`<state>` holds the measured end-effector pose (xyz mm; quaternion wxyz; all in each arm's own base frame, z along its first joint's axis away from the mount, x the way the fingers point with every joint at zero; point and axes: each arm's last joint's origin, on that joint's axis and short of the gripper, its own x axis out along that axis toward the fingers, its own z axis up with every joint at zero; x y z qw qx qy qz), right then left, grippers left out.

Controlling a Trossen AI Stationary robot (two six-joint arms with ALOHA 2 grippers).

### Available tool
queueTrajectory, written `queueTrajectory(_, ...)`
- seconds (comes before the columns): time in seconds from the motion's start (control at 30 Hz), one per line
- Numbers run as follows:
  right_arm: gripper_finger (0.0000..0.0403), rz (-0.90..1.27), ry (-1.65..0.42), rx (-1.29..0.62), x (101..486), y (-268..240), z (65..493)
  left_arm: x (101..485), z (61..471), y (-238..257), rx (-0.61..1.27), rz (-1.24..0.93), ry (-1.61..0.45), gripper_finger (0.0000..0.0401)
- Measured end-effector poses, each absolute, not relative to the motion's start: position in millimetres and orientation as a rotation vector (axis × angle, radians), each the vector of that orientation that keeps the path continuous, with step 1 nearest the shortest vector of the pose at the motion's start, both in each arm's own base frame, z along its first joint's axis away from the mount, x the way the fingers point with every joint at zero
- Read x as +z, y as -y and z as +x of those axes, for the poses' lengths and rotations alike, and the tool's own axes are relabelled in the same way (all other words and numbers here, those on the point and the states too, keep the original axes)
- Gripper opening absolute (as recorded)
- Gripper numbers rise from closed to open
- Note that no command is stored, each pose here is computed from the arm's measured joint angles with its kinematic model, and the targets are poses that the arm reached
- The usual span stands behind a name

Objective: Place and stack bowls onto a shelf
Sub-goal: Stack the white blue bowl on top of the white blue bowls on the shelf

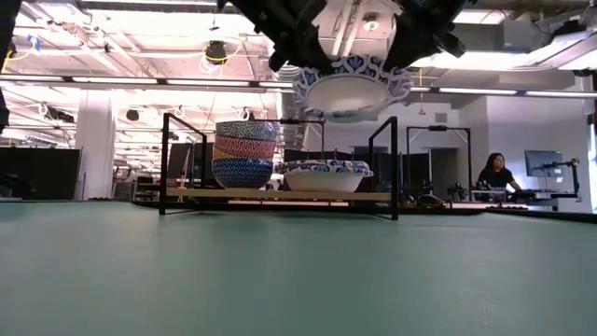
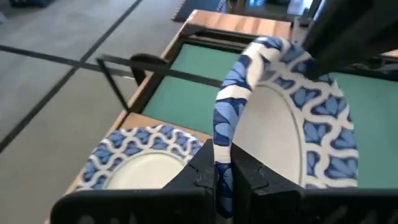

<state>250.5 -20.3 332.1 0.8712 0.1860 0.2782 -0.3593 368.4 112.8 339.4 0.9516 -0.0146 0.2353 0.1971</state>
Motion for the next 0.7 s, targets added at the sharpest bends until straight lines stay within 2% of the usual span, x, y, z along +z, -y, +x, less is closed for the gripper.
queueTrajectory(0.23, 0.0131, 0.417, -0.605, -0.721, 330.9, 19.0, 250.1, 354.6, 350.3, -163.4, 0.527, -0.029, -0.424, 0.0000)
queueTrajectory(0.43, 0.0155, 0.469, -0.622, -0.748, 328.1, 16.5, 247.3, 353.8, 333.3, -206.2, 0.543, -0.062, -0.386, 0.0000)
queueTrajectory(0.7, 0.0155, 0.494, -0.644, -0.778, 325.5, 17.2, 244.3, 292.1, 350.1, -247.5, 0.323, -0.221, -0.465, 0.0000)
